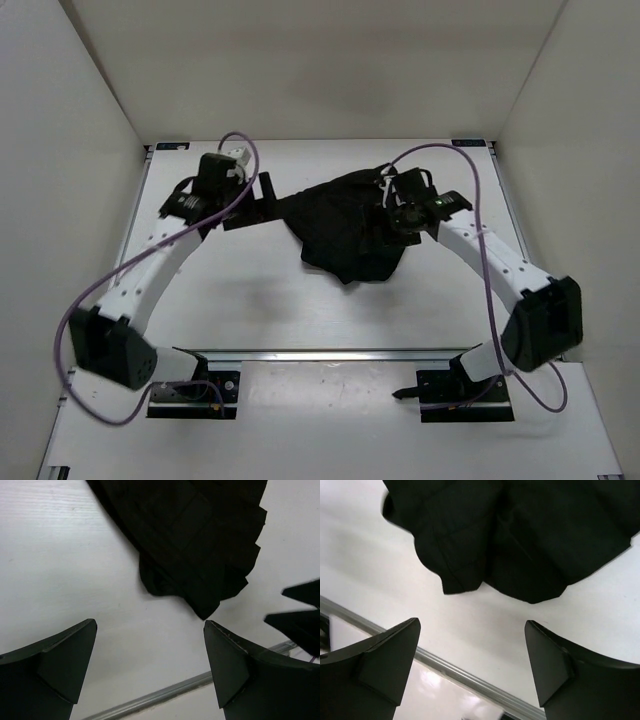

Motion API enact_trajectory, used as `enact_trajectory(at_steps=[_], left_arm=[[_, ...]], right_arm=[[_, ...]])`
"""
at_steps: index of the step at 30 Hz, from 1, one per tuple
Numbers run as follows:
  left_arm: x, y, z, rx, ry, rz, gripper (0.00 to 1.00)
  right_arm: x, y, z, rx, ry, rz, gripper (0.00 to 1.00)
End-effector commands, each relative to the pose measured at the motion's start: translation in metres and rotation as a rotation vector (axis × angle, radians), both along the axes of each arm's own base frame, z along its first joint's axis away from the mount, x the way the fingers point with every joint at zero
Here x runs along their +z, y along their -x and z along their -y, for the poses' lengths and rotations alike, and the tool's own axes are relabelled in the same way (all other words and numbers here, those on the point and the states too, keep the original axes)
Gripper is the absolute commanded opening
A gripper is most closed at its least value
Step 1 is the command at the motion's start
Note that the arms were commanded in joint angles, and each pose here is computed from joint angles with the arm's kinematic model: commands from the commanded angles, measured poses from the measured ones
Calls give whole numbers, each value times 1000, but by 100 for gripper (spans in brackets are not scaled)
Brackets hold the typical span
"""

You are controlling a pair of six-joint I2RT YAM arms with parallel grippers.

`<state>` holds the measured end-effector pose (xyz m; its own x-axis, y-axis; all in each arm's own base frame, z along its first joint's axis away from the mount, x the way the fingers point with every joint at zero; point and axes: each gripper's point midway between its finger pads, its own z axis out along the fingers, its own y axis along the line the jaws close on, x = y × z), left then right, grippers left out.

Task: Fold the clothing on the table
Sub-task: Move the skirt to the center of the board, then flatten the skirt out

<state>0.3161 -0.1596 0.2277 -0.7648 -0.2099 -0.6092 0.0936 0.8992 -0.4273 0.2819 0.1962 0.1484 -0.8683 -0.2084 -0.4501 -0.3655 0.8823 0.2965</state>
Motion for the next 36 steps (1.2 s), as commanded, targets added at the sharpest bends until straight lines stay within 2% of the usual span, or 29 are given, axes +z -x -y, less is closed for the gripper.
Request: enact_trajectory(at_steps=[1,2,4,6,7,8,11,13,19,26,27,29,30,31,32,33,34,35,36], left_arm=[[-6,-51,29,-22,46,14,99],[-14,-74,36,-20,56,0,99],[-21,-104,44,-18,102,-32,87],[-31,-142,38,29,78,-22,64],[-24,-155,35,49,62,6,61],[-41,-162,31,49,33,-22,58],[-67,-190,15,90,-12,-49,74],[-91,-199,10,106,-36,-83,79],[-125,-224,9,101,-97,-106,81],[-154,-217,26,44,-99,-158,79],[-156,-215,27,33,-93,-167,79],[-165,-205,34,18,-97,-210,85],[-164,-201,43,-11,-71,-216,86],[-173,-197,47,-23,-66,-235,79],[-174,-191,55,-43,-48,-243,65],[-170,-190,63,-64,-26,-234,57],[-170,-189,67,-70,-12,-234,39],[-174,-187,67,-73,-8,-245,22],[-174,-184,72,-79,-3,-250,16]], right_arm=[[16,-6,2,-172,-93,66,82],[12,-2,0,-206,-123,52,81],[3,4,-9,-253,-182,25,77],[-10,10,-21,-308,-281,-11,73],[-8,12,-26,-306,-329,-27,73],[-11,12,-31,-338,-380,-39,72],[-22,18,-43,-371,-459,-103,71],[-24,17,-49,-395,-487,-106,72],[-36,15,-70,-433,-547,-162,73],[-60,9,-77,-481,-552,-235,69],[-62,4,-78,-484,-562,-228,66],[-65,-3,-78,-499,-561,-228,60],[-66,-7,-78,-505,-561,-233,57],[-72,-8,-75,-522,-543,-244,52],[-67,-11,-78,-515,-554,-238,33],[-66,-14,-77,-524,-548,-233,28],[-68,-13,-77,-531,-542,-249,17],[-68,-15,-76,-531,-540,-245,0],[-67,-14,-75,-528,-536,-240,0]])
